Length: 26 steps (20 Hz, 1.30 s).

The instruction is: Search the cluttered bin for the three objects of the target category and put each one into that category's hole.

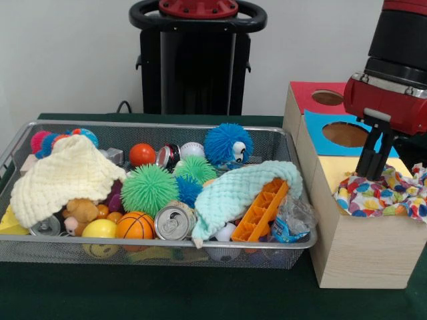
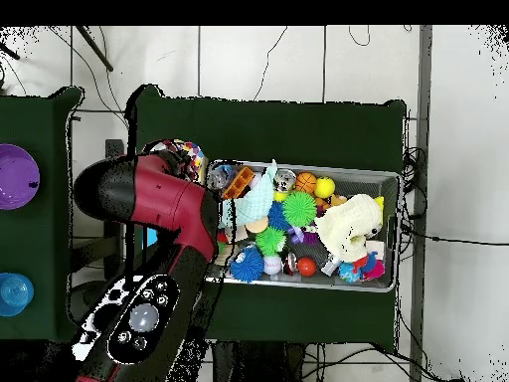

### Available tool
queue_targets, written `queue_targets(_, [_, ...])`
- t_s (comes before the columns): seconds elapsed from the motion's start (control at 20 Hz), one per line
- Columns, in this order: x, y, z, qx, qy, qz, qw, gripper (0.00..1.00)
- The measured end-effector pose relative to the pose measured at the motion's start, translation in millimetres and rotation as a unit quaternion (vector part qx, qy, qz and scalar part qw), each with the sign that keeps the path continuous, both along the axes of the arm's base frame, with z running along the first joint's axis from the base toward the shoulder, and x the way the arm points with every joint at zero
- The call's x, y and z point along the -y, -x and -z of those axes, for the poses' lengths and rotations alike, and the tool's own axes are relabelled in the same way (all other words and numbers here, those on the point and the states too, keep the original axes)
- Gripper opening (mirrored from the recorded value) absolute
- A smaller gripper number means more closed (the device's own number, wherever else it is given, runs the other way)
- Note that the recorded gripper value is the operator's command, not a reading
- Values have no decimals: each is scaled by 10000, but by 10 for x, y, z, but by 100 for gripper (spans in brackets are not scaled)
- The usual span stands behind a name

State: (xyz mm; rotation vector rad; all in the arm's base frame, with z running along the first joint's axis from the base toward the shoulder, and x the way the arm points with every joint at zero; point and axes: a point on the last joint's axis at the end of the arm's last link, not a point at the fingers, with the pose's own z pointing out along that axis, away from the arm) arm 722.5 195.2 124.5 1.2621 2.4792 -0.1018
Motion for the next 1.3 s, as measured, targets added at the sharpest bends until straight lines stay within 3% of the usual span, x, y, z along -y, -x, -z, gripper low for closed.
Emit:
queue_targets(0.8, [-31,23,66,37,-34,-6,10000,0])
queue_targets(1.1, [-80,34,119,151,-134,30,9998,0])
queue_targets(1.3, [-141,-6,182,320,-319,80,9989,0])
